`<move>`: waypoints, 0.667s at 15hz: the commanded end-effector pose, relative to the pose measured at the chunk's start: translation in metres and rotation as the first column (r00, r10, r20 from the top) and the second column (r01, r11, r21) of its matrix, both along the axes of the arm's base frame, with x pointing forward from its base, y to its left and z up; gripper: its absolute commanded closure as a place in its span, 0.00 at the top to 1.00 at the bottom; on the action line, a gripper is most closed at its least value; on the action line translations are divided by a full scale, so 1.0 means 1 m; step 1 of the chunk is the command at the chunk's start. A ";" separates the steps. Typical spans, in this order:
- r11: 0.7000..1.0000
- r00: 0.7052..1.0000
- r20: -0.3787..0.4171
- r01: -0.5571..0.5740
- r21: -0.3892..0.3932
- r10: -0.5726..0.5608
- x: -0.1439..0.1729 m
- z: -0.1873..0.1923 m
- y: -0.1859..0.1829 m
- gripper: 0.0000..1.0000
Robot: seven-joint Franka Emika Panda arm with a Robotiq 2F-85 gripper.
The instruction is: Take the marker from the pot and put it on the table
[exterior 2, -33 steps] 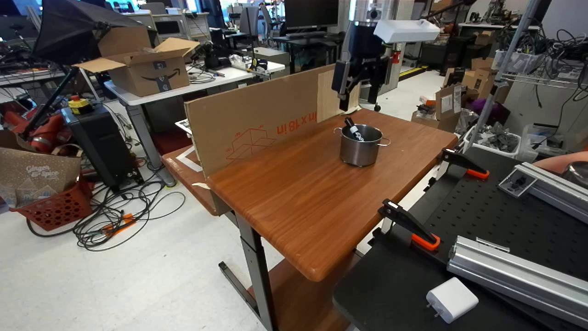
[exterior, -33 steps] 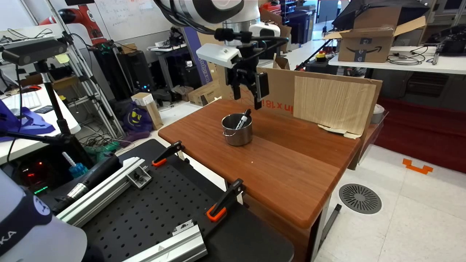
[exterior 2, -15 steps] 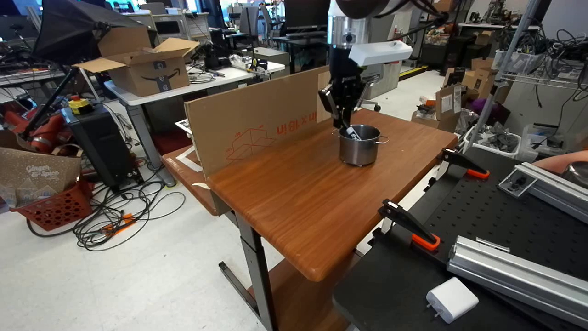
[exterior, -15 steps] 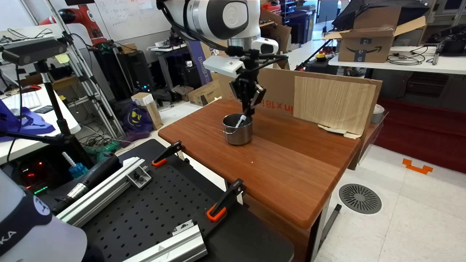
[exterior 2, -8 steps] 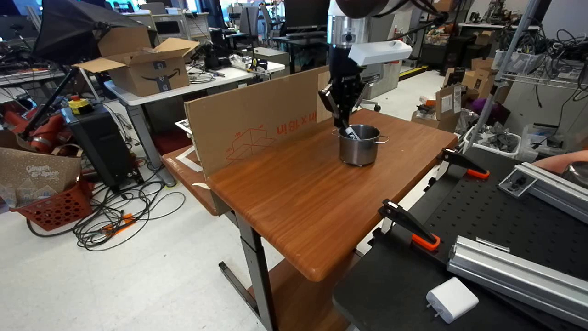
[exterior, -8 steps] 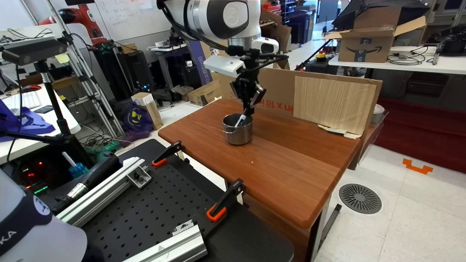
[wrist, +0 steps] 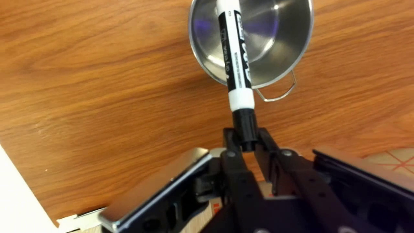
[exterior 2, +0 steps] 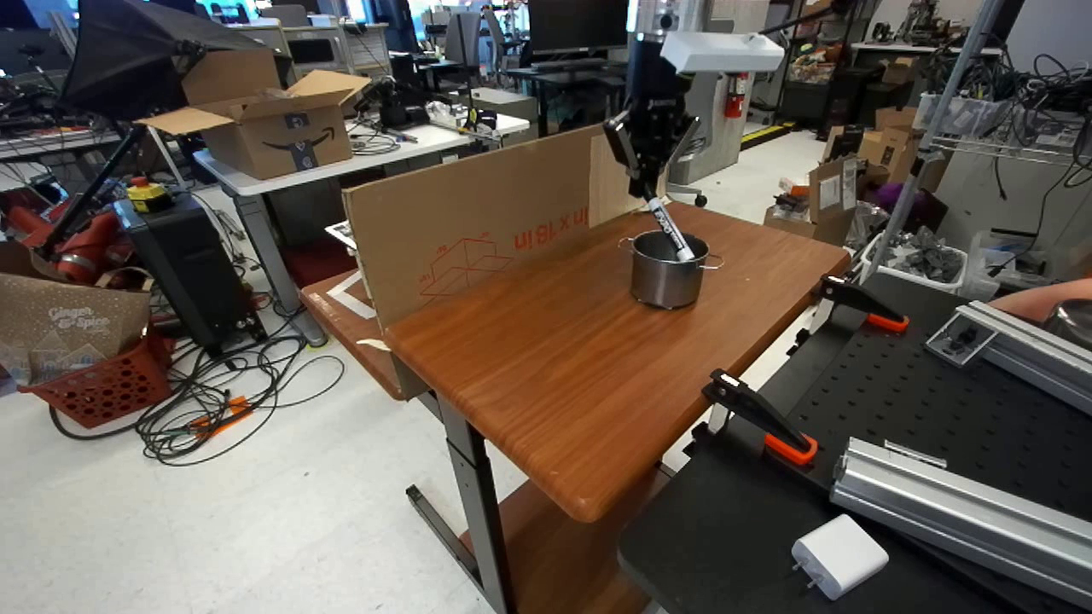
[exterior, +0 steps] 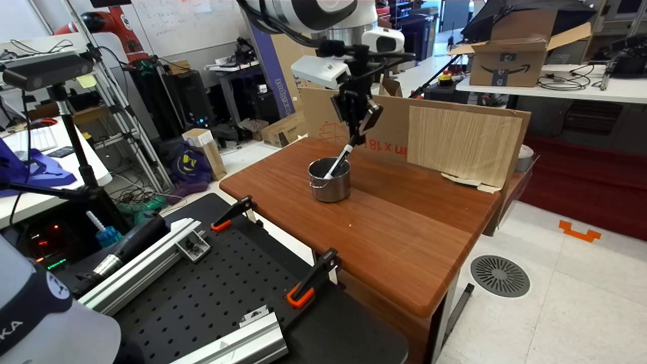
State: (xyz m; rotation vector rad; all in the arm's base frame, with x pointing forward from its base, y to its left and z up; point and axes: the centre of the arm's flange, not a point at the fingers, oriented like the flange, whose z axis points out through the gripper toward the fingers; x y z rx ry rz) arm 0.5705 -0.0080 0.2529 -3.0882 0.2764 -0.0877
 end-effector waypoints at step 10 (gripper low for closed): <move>0.853 0.917 -0.062 0.389 0.347 -0.393 0.001 0.053 -0.117 0.05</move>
